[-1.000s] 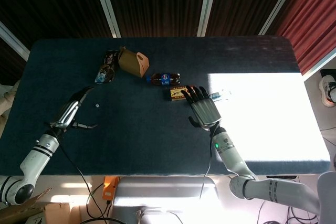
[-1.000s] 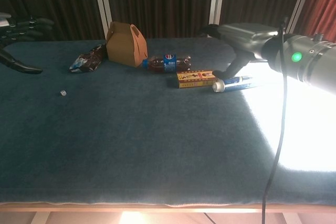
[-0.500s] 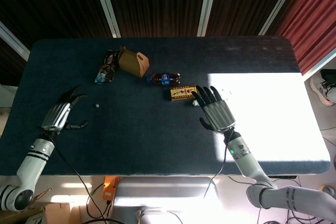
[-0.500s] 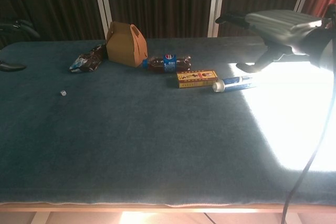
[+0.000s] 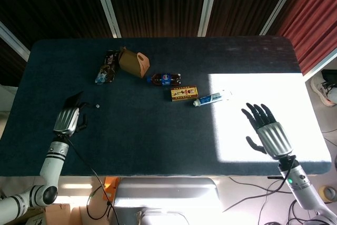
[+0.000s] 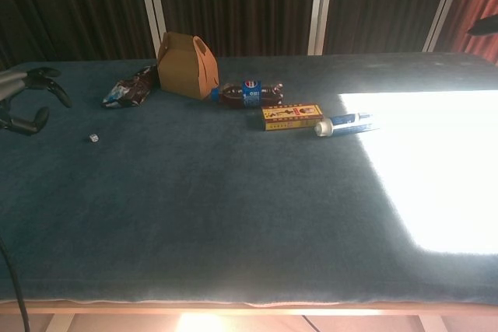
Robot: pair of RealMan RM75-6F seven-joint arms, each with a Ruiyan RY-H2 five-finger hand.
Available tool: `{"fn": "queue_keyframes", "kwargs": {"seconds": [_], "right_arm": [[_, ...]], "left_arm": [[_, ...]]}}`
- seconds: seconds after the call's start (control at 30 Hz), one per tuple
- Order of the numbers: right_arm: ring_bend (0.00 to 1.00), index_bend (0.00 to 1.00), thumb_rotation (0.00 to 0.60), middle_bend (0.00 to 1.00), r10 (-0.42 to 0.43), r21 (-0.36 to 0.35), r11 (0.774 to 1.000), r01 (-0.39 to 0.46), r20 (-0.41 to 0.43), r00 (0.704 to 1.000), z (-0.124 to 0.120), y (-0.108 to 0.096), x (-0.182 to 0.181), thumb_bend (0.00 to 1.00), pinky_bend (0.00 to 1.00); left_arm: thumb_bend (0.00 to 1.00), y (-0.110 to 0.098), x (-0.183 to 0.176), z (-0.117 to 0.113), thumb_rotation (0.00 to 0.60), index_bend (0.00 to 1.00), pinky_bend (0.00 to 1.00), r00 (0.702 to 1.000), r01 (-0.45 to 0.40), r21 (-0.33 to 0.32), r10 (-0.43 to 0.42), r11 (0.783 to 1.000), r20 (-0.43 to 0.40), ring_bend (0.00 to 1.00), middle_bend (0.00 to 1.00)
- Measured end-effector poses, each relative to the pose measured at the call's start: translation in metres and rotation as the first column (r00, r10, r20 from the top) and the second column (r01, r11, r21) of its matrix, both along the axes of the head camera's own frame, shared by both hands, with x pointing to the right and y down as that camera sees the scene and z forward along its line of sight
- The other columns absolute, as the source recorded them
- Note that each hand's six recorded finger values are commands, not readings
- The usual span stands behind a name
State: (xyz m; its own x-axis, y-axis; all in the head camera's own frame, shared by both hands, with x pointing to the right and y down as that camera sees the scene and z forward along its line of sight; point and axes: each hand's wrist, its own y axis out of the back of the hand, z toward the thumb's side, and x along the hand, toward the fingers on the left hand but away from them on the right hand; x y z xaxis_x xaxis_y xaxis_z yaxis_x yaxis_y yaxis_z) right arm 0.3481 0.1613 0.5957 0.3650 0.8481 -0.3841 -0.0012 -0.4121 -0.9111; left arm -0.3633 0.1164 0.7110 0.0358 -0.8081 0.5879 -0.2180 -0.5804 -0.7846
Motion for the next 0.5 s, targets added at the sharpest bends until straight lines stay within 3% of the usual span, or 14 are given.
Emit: {"fn": "queue_keyframes", "kwargs": {"seconds": [0.23,0.5], "right_arm": [[0.0,0.0,0.6,0.0,-0.027,-0.017,0.999,0.027,-0.04,0.999,0.005,0.005,0.0,0.31,0.0],[0.0,0.0,0.6,0.0,-0.04,-0.074,0.997,0.035,-0.064,0.997,0.019,0.007,-0.005,0.31,0.0]], "left_arm": [[0.69,-0.009,0.004,0.034,0.6,0.38,0.08,0.998,-0.005,-0.046,0.008,0.999,0.061,0.0,0.0],[0.69,-0.014,0.003,0.055,0.6,0.37,0.08,0.992,-0.009,-0.08,0.019,0.997,0.128,0.0,0.0]]}}
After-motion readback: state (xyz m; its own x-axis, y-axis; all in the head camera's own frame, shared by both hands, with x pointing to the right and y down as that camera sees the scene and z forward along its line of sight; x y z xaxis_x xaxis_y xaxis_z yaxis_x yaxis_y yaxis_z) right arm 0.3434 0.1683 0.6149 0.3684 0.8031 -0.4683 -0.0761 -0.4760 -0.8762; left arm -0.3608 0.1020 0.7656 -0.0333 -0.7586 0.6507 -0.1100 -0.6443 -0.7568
